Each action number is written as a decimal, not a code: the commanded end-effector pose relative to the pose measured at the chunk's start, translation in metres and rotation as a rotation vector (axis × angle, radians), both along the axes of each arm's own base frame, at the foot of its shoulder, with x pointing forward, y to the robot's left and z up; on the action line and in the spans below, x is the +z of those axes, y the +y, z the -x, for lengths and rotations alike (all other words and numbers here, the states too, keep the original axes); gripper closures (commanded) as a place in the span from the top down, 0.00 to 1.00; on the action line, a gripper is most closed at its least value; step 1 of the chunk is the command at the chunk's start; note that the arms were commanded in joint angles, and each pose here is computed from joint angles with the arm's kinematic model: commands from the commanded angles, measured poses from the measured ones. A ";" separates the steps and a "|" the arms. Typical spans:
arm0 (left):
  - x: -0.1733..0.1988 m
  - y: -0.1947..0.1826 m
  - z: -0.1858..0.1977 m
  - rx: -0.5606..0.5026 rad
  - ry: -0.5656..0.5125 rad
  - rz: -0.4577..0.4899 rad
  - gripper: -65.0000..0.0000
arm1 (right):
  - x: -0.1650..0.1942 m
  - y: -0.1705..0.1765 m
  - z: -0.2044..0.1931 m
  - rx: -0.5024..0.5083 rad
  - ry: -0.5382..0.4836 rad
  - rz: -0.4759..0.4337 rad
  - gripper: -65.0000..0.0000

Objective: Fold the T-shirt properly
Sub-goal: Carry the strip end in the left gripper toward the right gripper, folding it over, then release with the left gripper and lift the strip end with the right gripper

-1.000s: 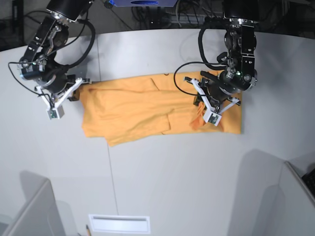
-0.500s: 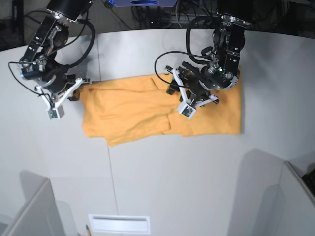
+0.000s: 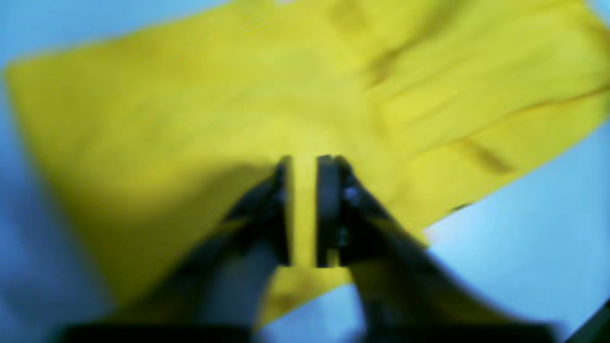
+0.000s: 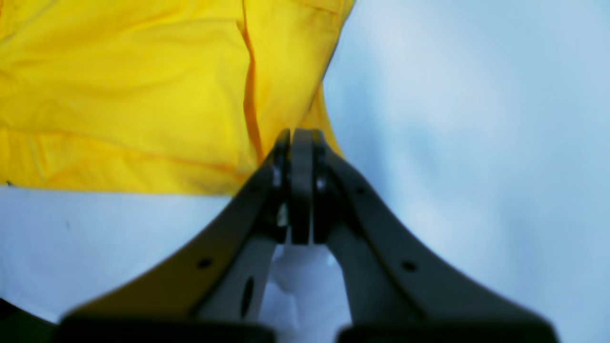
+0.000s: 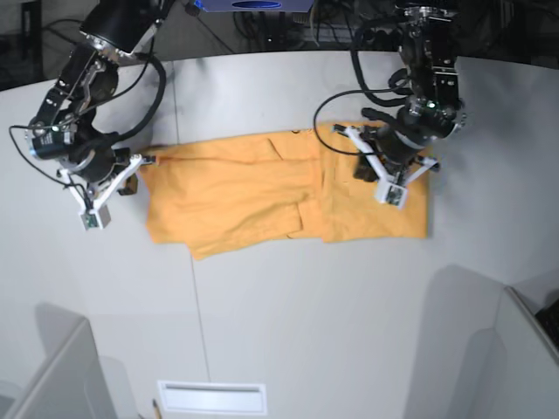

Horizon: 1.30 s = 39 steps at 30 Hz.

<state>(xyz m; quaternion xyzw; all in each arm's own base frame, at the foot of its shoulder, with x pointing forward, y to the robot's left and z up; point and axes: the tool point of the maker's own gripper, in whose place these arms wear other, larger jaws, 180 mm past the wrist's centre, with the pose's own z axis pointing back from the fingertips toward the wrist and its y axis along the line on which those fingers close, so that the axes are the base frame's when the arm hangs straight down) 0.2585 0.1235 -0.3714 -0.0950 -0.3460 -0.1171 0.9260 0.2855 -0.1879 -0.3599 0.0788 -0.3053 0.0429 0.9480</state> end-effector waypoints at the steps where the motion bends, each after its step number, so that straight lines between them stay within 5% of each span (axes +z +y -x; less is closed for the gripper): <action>1: 0.013 0.007 -0.008 0.027 -0.056 0.021 0.00 | 0.012 -0.001 -0.015 0.003 -0.038 -0.004 0.00; 3: 0.013 0.040 -0.004 0.120 -0.054 -0.007 0.00 | 0.011 -0.012 -0.024 -0.025 -0.005 -0.019 0.07; 6: 0.012 0.085 0.009 0.240 -0.042 -0.047 0.00 | 0.002 -0.020 -0.036 -0.059 0.055 -0.078 0.50; 8: 0.016 0.122 0.019 0.320 -0.043 -0.097 0.00 | -0.008 -0.020 -0.041 -0.076 0.082 -0.127 0.69; 19: 0.017 0.207 0.059 0.367 0.006 -0.245 0.00 | -0.050 -0.008 -0.048 -0.063 0.211 -0.332 0.64; 25: 0.013 0.207 0.059 0.369 0.012 -0.231 0.00 | -0.057 0.032 -0.041 -0.021 0.243 -0.545 0.64; 35: -0.006 0.169 0.022 0.246 0.031 -0.211 0.00 | -0.071 0.064 -0.025 0.046 0.295 -0.546 0.64; 39: -0.019 0.151 0.012 0.171 0.042 -0.246 0.00 | -0.077 0.061 -0.026 -0.044 0.327 -0.586 0.63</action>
